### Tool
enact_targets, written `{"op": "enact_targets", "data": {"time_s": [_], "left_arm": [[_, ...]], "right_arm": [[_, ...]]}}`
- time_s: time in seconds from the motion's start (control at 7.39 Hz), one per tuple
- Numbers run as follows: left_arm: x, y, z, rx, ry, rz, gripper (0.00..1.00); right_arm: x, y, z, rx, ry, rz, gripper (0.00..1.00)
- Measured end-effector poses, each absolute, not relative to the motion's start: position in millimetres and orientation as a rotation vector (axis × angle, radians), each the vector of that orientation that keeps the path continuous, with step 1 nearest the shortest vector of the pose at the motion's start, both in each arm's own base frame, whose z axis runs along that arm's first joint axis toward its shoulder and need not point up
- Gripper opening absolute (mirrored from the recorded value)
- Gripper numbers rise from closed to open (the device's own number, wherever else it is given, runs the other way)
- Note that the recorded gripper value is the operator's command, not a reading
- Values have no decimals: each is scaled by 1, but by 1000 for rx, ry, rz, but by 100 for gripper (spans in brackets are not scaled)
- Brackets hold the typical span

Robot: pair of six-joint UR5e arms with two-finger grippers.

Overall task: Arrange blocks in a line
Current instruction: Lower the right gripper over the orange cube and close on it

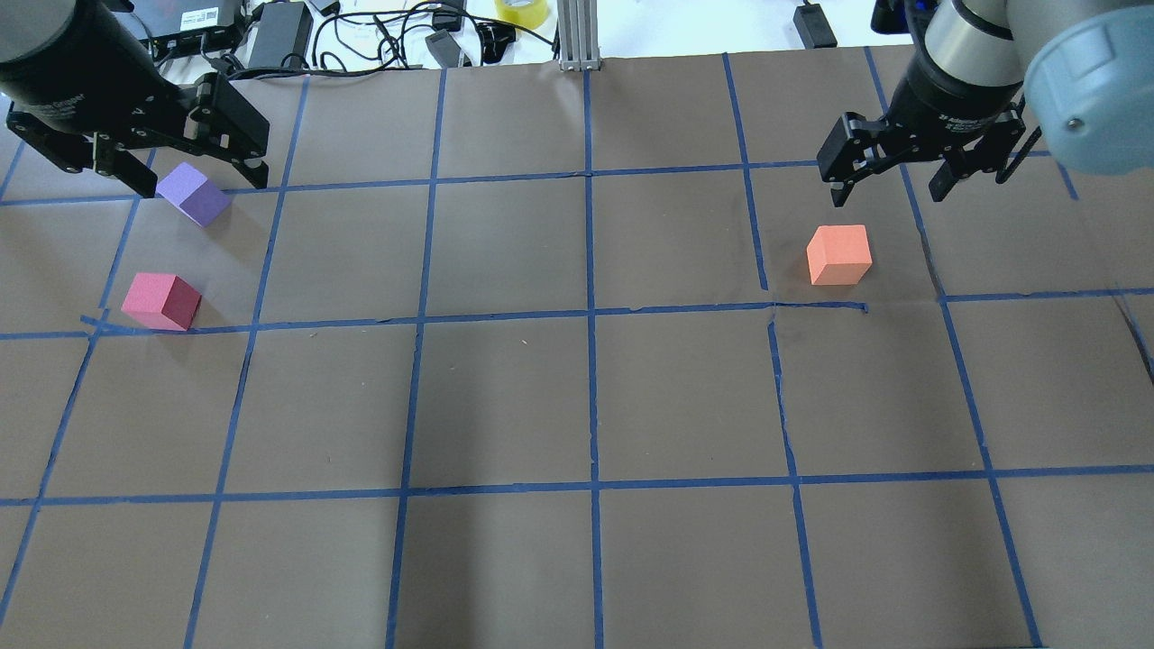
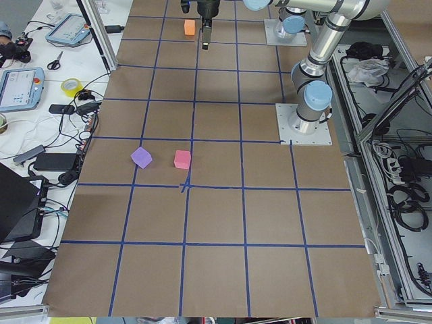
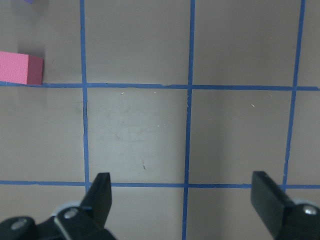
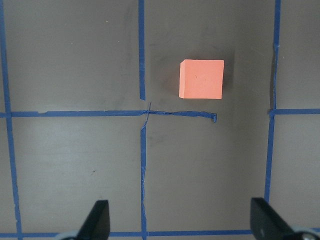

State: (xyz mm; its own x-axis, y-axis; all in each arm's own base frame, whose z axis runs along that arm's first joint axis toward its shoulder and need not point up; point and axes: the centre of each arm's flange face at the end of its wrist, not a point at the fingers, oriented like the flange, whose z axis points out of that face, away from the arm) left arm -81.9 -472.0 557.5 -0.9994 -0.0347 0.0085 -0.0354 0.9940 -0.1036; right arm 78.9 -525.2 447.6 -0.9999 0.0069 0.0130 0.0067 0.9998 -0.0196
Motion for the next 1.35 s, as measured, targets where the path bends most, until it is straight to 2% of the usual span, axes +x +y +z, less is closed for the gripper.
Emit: {"op": "enact_targets", "data": {"time_s": [0.81,1.35], "left_arm": [[-83,-473,557,52,-3129,160,100],[-83,-468,556,50,-3134,162,100]], "right_arm": [[44,-615,330,70,-3127,77,100],[23,-626,258,28,-3142,-42,100]]}}
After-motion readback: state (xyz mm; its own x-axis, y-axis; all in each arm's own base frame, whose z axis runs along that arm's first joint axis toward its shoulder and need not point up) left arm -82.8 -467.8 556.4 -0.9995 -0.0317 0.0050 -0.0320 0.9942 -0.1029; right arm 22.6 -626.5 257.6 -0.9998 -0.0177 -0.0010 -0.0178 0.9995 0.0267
